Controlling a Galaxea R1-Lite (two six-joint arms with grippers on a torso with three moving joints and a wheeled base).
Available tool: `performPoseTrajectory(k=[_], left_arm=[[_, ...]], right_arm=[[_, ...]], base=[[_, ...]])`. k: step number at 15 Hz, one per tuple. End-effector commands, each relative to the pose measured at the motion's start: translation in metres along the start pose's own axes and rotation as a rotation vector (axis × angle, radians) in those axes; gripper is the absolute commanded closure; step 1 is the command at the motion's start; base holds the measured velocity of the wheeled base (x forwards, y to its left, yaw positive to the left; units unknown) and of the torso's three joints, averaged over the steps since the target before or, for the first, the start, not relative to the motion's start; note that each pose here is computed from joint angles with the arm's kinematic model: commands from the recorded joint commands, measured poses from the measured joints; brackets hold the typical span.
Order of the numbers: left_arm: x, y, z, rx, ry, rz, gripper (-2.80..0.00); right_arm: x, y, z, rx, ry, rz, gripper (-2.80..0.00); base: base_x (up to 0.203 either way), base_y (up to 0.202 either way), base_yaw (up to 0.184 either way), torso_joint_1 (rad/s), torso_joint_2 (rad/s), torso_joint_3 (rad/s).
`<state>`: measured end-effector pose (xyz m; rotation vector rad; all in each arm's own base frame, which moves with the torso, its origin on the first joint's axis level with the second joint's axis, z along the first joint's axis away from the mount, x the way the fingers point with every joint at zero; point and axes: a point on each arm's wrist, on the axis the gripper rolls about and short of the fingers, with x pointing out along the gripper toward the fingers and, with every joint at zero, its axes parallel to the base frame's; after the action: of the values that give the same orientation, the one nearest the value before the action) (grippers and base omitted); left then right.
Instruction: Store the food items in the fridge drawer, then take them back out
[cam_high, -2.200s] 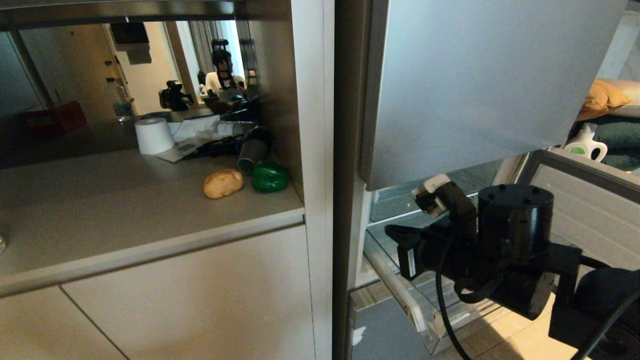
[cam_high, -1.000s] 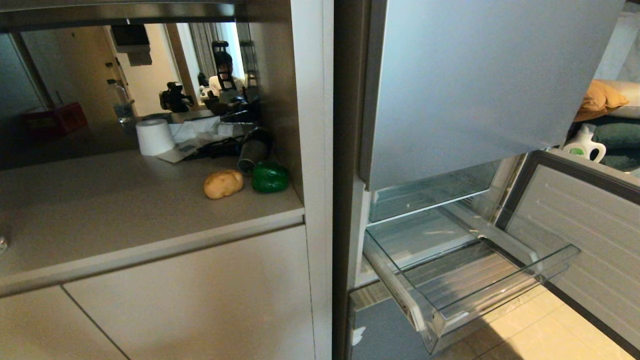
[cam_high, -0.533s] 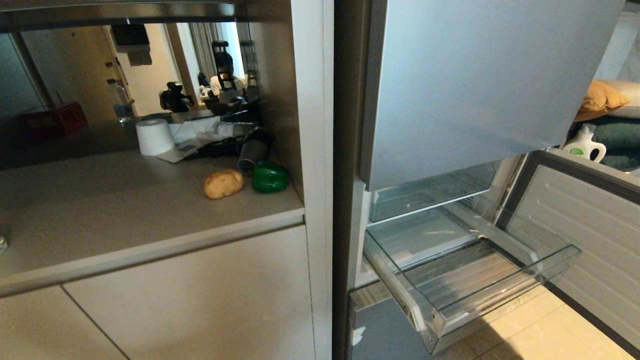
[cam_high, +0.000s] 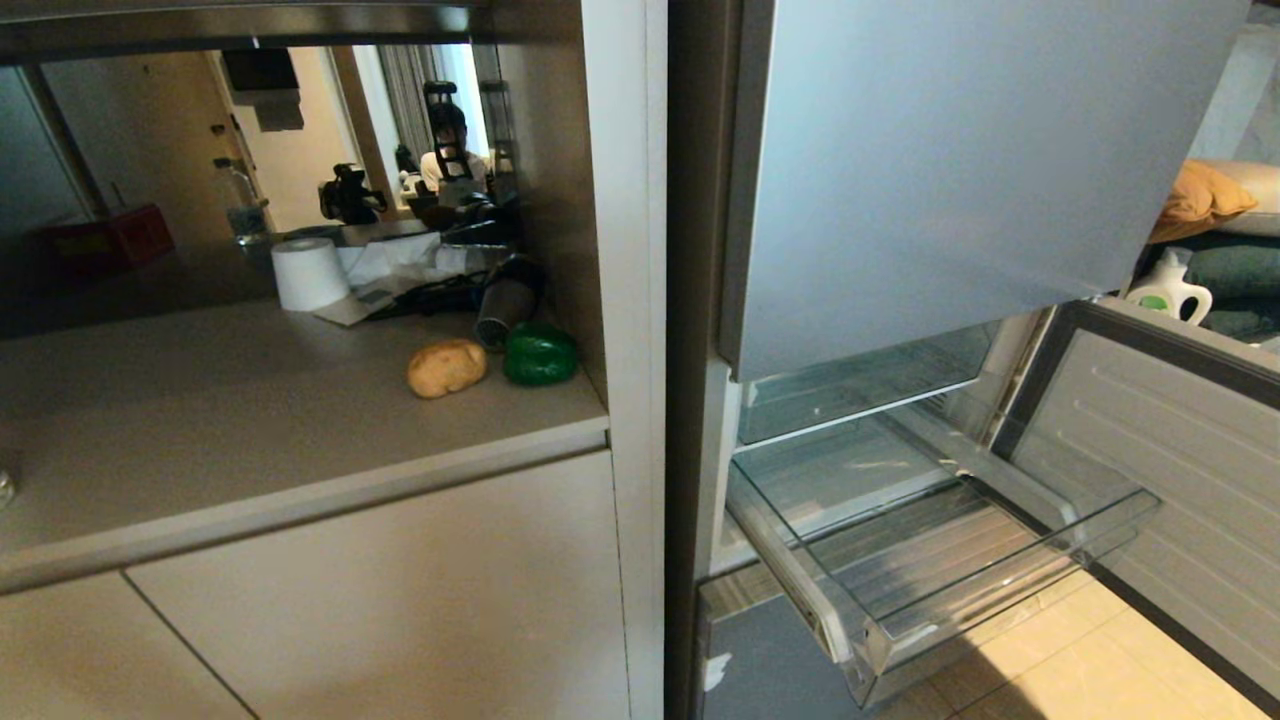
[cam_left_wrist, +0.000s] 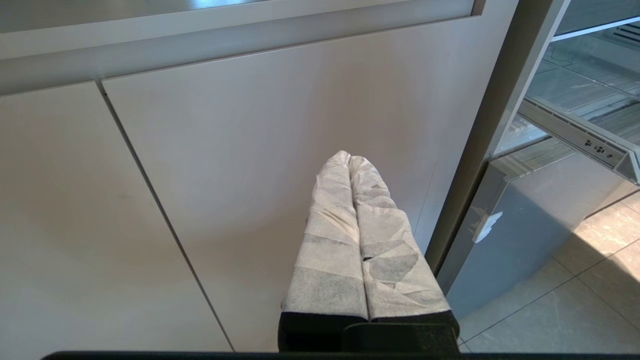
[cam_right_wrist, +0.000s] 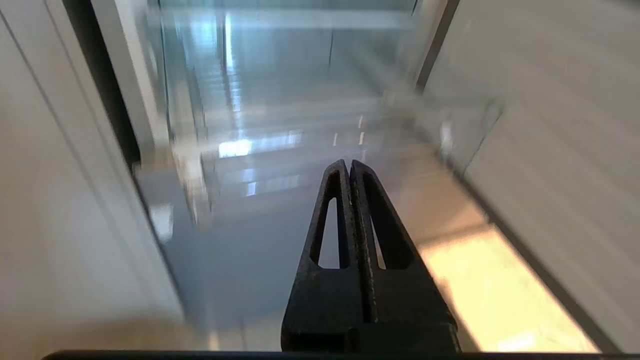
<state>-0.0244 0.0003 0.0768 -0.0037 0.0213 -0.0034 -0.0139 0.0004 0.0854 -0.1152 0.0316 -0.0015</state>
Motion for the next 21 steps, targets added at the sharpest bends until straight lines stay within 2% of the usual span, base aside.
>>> performPoseTrajectory(k=[1,3,7,9,10,11,13,14,16,18,21], left_arm=[[0.0001,0.0,0.0,-0.001,0.002,0.0,0.0],[0.0001,0.0,0.0,-0.001,0.002,0.0,0.0],[0.0001,0.0,0.0,-0.001,0.002,0.0,0.0],[0.0001,0.0,0.0,-0.001,0.002,0.0,0.0],[0.0001,0.0,0.0,-0.001,0.002,0.0,0.0],[0.0001,0.0,0.0,-0.001,0.002,0.0,0.0],[0.0001,0.0,0.0,-0.001,0.002,0.0,0.0],[0.0001,0.0,0.0,-0.001,0.002,0.0,0.0],[0.0001,0.0,0.0,-0.001,0.002,0.0,0.0],[0.0001,0.0,0.0,-0.001,0.002,0.0,0.0],[0.0001,0.0,0.0,-0.001,0.002,0.0,0.0]], right_arm=[[-0.0071,0.0013,-0.0109,0.01,-0.088,-0.009,0.0],[-0.0066,0.0007,-0.0102,0.089,-0.084,-0.021,0.0],[-0.0065,0.0012,-0.0106,0.029,-0.081,-0.003,0.0],[-0.0067,0.0011,-0.0102,0.063,-0.082,-0.005,0.0],[-0.0066,0.001,-0.0104,0.105,-0.081,-0.008,0.0],[-0.0066,0.001,-0.0105,0.095,-0.081,-0.008,0.0],[-0.0065,0.0017,-0.0109,0.01,-0.081,0.016,0.0],[-0.0066,0.0018,-0.0106,0.0,-0.084,0.023,0.0],[-0.0071,0.0012,-0.0105,0.028,-0.064,0.0,0.0],[-0.0079,0.0004,-0.0094,0.119,-0.059,-0.027,0.0],[-0.007,0.0006,-0.0099,0.093,-0.076,-0.022,0.0]], base=[[0.0,0.0,0.0,0.0,0.0,0.0],[0.0,0.0,0.0,0.0,0.0,0.0],[0.0,0.0,0.0,0.0,0.0,0.0],[0.0,0.0,0.0,0.0,0.0,0.0],[0.0,0.0,0.0,0.0,0.0,0.0],[0.0,0.0,0.0,0.0,0.0,0.0],[0.0,0.0,0.0,0.0,0.0,0.0],[0.0,0.0,0.0,0.0,0.0,0.0],[0.0,0.0,0.0,0.0,0.0,0.0],[0.0,0.0,0.0,0.0,0.0,0.0],[0.0,0.0,0.0,0.0,0.0,0.0]])
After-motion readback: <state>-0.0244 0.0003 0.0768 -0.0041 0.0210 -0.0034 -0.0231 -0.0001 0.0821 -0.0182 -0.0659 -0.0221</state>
